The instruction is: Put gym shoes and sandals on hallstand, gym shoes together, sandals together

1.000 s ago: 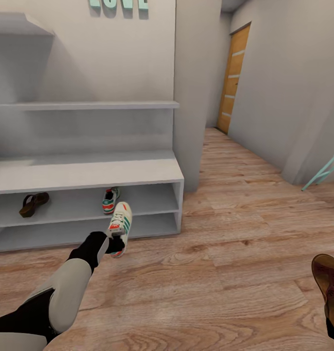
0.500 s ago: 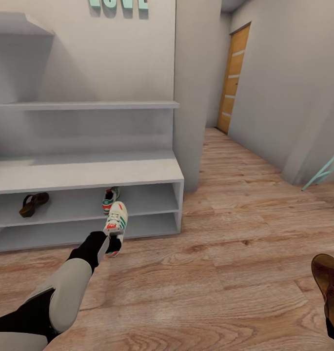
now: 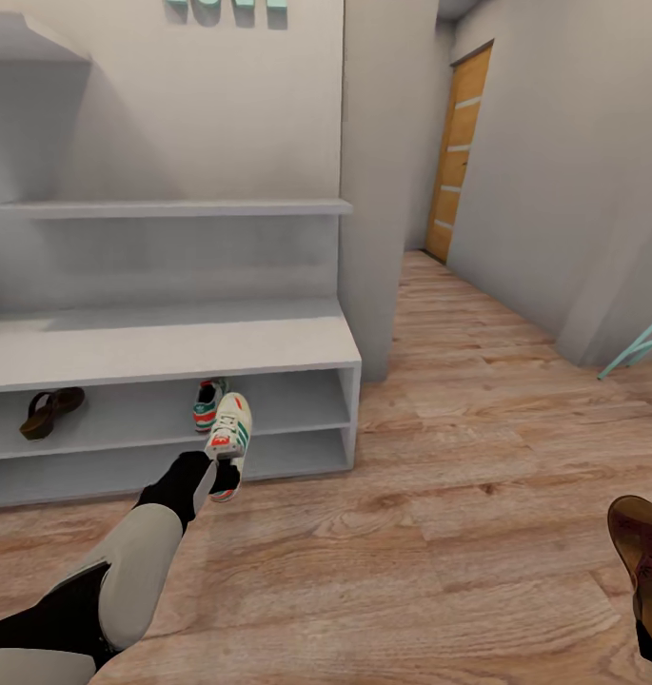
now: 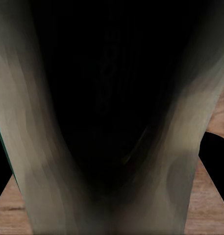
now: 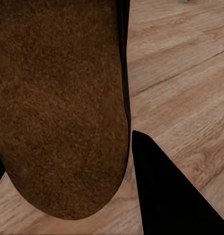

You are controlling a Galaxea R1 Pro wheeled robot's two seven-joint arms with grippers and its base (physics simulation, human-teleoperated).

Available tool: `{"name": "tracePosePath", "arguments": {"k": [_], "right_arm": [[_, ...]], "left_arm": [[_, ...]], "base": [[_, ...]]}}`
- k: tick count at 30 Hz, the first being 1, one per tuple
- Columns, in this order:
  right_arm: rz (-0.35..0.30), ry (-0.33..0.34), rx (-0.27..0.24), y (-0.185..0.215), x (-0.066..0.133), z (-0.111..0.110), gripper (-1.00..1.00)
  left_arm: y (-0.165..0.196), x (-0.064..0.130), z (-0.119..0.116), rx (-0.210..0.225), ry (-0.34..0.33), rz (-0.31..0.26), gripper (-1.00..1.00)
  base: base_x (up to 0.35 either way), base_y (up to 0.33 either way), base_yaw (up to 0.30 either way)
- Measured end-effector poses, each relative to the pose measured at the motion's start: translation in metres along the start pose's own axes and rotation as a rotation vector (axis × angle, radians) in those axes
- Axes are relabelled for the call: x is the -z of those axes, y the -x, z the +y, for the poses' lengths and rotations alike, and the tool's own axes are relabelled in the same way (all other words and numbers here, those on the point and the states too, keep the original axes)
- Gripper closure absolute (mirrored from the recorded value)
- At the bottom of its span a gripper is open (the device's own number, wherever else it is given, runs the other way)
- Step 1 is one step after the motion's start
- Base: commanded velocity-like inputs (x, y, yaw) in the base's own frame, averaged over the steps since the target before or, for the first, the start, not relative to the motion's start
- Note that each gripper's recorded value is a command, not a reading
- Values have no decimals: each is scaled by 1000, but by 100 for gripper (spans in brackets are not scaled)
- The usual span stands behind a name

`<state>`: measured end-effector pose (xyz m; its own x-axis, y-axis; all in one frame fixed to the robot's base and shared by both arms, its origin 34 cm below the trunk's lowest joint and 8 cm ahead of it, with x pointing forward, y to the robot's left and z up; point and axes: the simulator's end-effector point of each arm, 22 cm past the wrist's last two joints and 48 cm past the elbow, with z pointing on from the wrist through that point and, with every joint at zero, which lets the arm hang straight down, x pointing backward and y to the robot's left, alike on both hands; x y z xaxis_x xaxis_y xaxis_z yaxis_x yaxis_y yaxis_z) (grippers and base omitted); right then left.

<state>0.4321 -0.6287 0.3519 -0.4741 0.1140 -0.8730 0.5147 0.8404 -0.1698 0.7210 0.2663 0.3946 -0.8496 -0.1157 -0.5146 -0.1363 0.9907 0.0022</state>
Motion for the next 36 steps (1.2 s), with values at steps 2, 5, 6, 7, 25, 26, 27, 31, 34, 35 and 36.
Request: {"name": "tracePosePath", "arguments": {"k": [2,5,6,7,25,26,27,31,34,35,36], "right_arm": [[0,0,0,0,0,0,100],[0,0,0,0,0,0,100],[0,0,0,0,0,0,100],[0,0,0,0,0,0,100],[0,0,0,0,0,0,100],[0,0,0,0,0,0,100],[0,0,0,0,0,0,100],[0,0,0,0,0,0,100],[0,1,-1,0,0,1,100],[1,1,-1,0,0,1,100],[1,1,-1,0,0,1,100]], "left_arm": [[0,0,0,0,0,0,100],[0,0,0,0,0,-1,100],[0,0,0,0,0,0,100],[0,0,0,0,0,0,100],[-1,0,1,1,2,2,100],[-2,0,2,1,2,2,100],[-2,-1,2,1,2,3,100],[-3,-1,2,1,2,4,100],[-4,-1,2,0,4,4,100],[-4,-1,3,0,5,4,100],[-4,-1,3,0,6,3,100]], "base": [[83,0,0],[244,0,0],[307,0,0],[296,0,0],[171,0,0],[73,0,0],[47,0,0],[39,0,0],[204,0,0],[273,0,0],[301,0,0]]}}
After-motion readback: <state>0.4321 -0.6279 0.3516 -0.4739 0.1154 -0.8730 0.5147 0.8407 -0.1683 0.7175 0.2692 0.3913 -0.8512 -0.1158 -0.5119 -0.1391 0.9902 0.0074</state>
